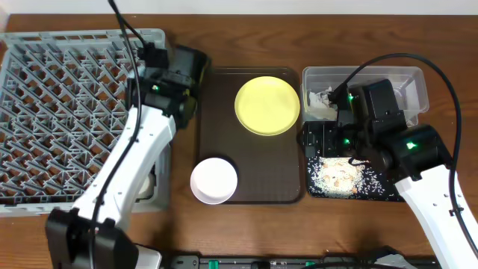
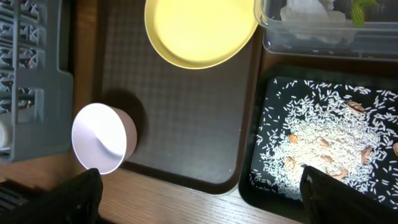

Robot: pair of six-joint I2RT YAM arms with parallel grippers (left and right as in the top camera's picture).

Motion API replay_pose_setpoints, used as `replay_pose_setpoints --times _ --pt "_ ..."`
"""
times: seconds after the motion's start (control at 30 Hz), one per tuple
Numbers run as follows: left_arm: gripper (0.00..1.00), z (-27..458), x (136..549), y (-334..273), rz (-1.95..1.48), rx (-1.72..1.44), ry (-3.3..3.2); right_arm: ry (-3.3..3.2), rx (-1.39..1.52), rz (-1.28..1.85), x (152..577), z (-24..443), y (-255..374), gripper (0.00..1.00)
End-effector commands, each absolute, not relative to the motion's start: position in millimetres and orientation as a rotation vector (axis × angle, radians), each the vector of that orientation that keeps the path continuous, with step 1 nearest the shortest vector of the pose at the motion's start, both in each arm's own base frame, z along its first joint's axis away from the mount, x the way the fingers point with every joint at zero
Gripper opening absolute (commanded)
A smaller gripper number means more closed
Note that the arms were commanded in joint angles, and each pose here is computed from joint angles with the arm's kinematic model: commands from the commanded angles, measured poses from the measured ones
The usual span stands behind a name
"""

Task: Sort waste into correct bins and load items into the dishwasher
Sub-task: 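Lift the blue bowl and carry it over the dish rack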

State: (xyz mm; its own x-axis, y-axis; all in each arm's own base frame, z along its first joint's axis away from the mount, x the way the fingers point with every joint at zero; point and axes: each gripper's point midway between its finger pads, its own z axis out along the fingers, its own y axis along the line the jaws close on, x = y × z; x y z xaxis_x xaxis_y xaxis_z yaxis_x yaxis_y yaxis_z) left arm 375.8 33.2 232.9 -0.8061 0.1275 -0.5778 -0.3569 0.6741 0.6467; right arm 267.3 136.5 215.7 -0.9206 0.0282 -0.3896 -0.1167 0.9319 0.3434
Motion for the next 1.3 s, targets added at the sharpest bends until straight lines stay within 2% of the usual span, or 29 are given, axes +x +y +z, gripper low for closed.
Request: replay_pose_setpoints --times 0.0,0.33,0.73,0.93,1.27 --pt "0.06 254 377 70 1.376 -0.176 2.169 2.695 -0.072 0.51 268 215 136 0.99" --pt "0.06 211 412 117 1.492 -0.226 2.209 2.69 -0.073 0.511 269 216 136 0.99" --pt "0.06 185 467 110 1.467 -0.099 2.165 2.695 -0.072 0.51 268 215 136 0.99" --pt "0.06 166 467 111 1.512 -0.057 2.202 2.706 -0.071 0.506 266 214 135 0.99" --pt "0.06 192 457 83 1.653 -0.073 2.086 2.701 -0.071 0.507 267 214 135 0.99"
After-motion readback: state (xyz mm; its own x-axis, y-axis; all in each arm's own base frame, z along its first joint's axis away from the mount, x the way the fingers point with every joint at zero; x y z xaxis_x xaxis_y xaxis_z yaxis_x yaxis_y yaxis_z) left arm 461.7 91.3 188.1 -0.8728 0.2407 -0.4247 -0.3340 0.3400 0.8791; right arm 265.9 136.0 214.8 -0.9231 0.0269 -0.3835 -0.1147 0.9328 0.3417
